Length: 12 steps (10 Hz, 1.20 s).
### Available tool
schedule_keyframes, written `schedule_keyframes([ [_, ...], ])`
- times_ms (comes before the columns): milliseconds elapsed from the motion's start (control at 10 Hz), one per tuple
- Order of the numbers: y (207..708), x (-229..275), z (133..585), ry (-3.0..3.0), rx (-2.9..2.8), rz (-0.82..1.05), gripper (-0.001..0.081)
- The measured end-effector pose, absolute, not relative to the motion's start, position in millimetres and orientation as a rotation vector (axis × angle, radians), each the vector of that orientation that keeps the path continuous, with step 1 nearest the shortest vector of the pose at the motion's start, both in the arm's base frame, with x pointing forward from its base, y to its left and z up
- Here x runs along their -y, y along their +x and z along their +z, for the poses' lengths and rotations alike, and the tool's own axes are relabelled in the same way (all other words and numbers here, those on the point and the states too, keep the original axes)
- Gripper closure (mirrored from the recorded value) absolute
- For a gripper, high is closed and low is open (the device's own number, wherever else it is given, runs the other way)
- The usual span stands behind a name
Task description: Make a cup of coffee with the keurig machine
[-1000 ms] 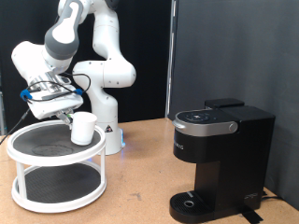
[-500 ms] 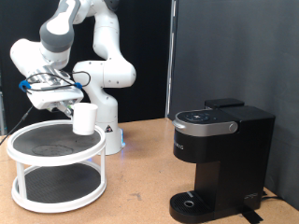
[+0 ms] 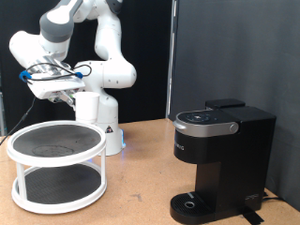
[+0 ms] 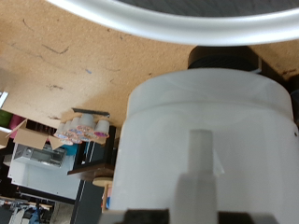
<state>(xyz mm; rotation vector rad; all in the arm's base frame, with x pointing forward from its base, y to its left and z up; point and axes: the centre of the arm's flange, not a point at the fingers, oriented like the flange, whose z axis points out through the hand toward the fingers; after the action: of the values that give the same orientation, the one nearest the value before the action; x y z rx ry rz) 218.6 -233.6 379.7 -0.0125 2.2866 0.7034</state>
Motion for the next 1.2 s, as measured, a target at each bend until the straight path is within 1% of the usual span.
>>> schedule_keyframes([
  [300,243.5,222.8,382.3,0.031,-2.233,0.77,0.0805],
  [800,304.2,180.3,378.9,0.036,-2.226,0.747,0.0805],
  [1200,331.9,140.1,376.1,-0.022,-2.236,0.746,0.0805],
])
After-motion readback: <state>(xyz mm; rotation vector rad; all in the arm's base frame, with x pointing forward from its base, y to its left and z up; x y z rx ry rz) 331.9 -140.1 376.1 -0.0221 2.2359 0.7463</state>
